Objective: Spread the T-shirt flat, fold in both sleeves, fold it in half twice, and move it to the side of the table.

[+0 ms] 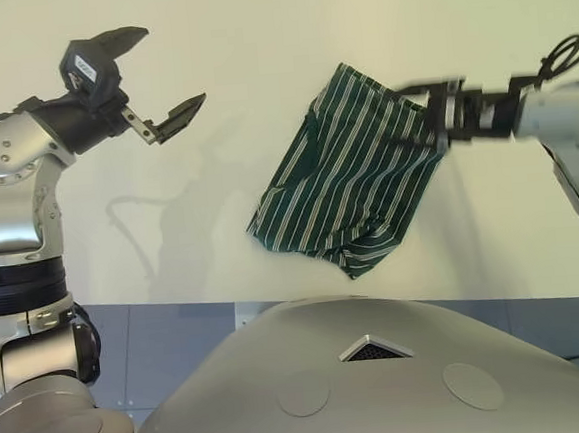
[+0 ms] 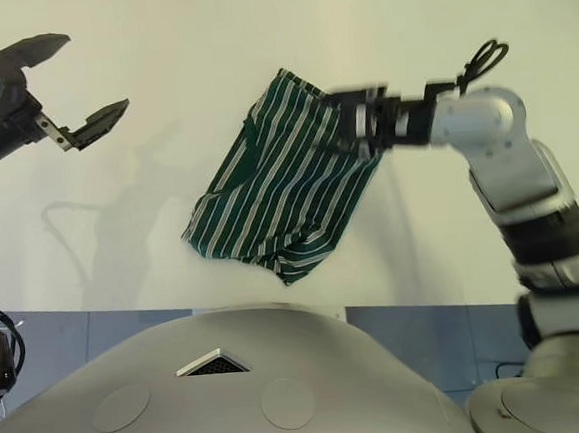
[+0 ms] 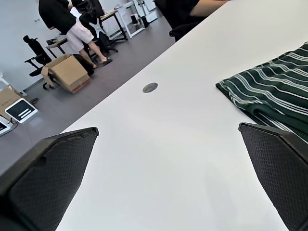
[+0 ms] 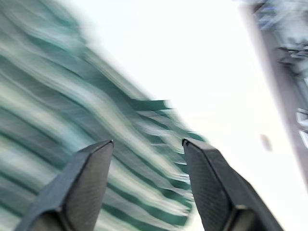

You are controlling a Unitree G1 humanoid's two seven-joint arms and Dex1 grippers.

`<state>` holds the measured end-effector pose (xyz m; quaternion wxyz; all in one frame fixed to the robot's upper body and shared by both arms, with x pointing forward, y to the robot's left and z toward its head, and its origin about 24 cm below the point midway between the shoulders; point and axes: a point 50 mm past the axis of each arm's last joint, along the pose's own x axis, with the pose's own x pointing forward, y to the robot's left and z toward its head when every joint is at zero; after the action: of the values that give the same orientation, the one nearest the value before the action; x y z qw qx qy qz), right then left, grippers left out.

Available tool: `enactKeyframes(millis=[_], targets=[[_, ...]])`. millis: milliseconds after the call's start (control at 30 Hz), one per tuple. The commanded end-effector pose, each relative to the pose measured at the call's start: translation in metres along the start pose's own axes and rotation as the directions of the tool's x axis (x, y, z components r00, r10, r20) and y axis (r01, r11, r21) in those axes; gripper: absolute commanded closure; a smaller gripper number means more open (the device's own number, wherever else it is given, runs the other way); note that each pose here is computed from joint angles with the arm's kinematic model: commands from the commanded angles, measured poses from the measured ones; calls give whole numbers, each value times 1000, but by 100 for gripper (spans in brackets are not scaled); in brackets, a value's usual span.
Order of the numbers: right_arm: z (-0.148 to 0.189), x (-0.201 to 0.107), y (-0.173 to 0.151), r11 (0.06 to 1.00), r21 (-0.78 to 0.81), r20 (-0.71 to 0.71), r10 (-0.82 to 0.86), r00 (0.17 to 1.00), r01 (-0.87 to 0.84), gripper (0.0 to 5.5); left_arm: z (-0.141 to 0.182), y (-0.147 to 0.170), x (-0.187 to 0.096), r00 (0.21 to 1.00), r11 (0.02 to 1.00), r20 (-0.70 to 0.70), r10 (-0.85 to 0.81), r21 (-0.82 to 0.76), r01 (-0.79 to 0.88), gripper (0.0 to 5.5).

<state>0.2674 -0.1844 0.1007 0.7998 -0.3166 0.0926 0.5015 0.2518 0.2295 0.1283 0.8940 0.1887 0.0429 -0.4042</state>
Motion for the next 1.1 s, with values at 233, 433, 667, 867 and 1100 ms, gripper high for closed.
enactKeyframes(millis=[233,433,667,867,1100], targets=[[-31,135,-7,994,37,-340,-88,936,107,281,7,-19,33,997,990,15,-78,119,76,13],[40,133,-76,899,-55,21,-434,901,434,281,2,-50,41,976,927,-63,-207,305,217,13],[20,31,6,998,-30,227,-51,973,60,241,-5,-81,10,847,776,-169,-504,343,530,10],[1,-27,94,973,23,58,227,972,-228,216,-41,-101,10,765,614,-341,-547,458,643,62],[6,-32,112,973,60,28,223,974,-225,216,-60,-100,18,762,596,-381,-523,475,647,191]])
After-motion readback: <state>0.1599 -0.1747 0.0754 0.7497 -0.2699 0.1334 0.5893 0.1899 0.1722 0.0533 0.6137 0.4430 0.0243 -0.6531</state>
